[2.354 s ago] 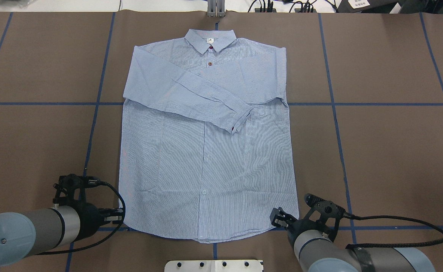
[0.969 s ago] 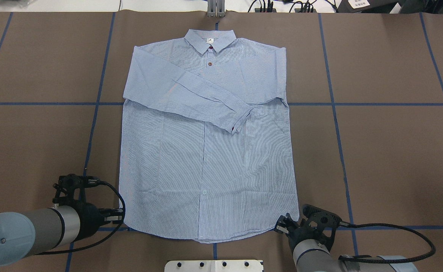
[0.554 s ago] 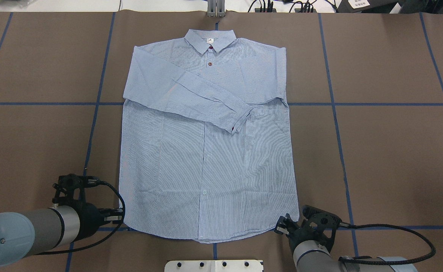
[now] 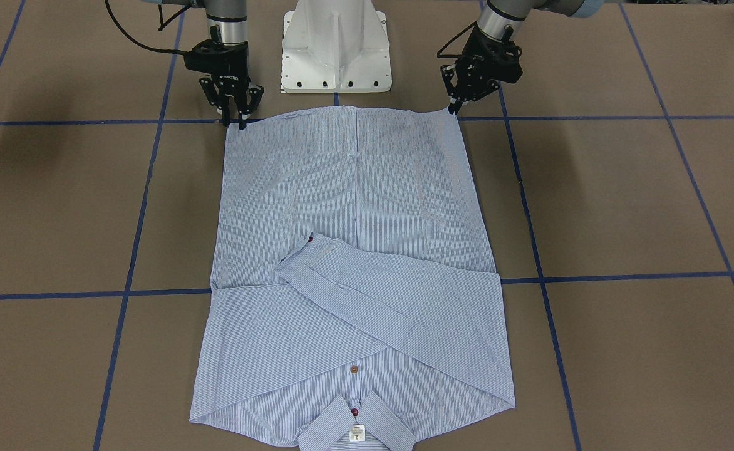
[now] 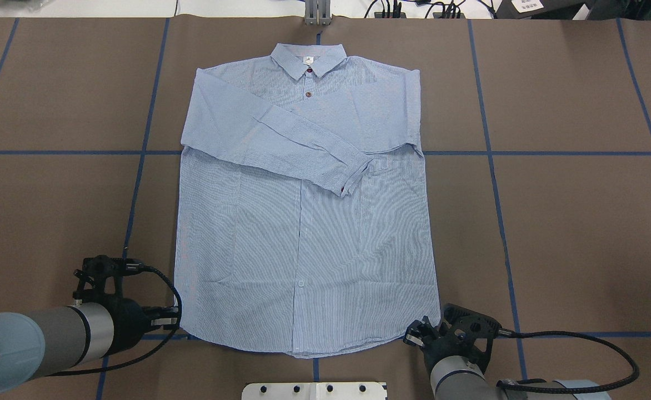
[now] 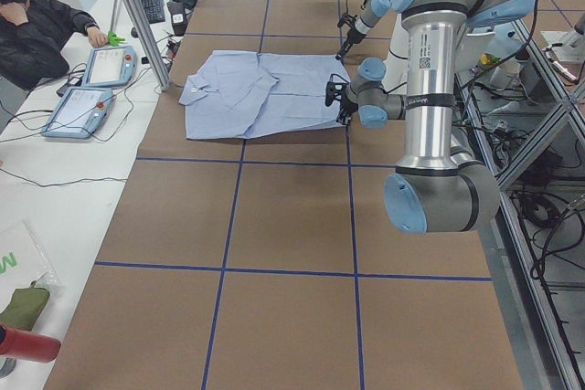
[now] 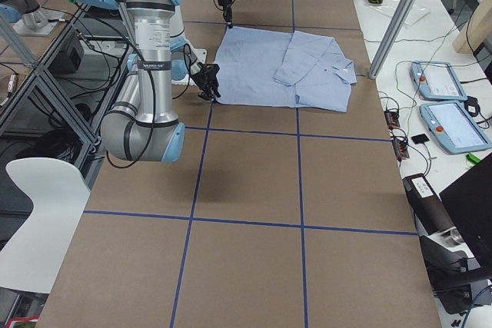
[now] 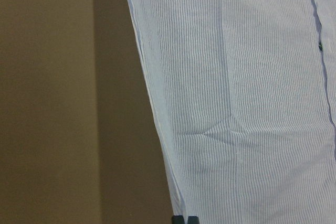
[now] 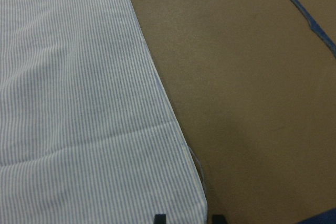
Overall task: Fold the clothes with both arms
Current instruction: 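Lower the right gripper onto the hem corner nearest it and grasp, then lift both hem corners and fold them toward the collar with both grippers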
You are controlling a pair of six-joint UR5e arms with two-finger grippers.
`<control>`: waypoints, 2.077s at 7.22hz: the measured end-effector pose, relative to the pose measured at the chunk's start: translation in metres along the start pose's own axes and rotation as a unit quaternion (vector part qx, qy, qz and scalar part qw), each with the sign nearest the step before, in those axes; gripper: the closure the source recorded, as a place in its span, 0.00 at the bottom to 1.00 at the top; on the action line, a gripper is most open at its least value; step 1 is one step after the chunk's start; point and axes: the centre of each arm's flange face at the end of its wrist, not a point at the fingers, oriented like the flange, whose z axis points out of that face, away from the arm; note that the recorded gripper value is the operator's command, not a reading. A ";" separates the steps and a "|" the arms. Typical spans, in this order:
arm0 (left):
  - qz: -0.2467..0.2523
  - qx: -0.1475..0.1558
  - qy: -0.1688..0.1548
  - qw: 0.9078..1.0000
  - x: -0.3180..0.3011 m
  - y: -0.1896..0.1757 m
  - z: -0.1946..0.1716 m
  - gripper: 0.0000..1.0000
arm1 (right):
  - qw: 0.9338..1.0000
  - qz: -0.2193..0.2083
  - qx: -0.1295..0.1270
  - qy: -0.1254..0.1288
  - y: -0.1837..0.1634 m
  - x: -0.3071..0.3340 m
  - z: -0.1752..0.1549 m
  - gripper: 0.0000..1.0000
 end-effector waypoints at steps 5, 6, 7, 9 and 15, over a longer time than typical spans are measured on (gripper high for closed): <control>-0.001 -0.004 0.017 1.000 0.009 -0.002 -0.016 1.00 | 1.000 0.015 -0.005 -0.014 -0.043 -0.017 -0.052 1.00; -0.002 -0.016 0.031 0.999 0.019 -0.004 -0.039 1.00 | 1.000 0.018 -0.020 -0.014 -0.069 -0.017 -0.098 1.00; -0.002 -0.033 0.043 0.999 0.030 -0.005 -0.075 1.00 | 0.999 0.018 -0.042 -0.012 -0.096 -0.013 -0.150 1.00; -0.001 -0.077 0.059 0.995 0.050 -0.009 -0.164 1.00 | 0.996 0.033 -0.080 0.000 -0.139 -0.019 -0.220 1.00; 0.022 0.005 -0.012 1.000 0.050 -0.120 -0.124 1.00 | 1.000 0.009 -0.020 0.014 -0.224 -0.083 -0.155 1.00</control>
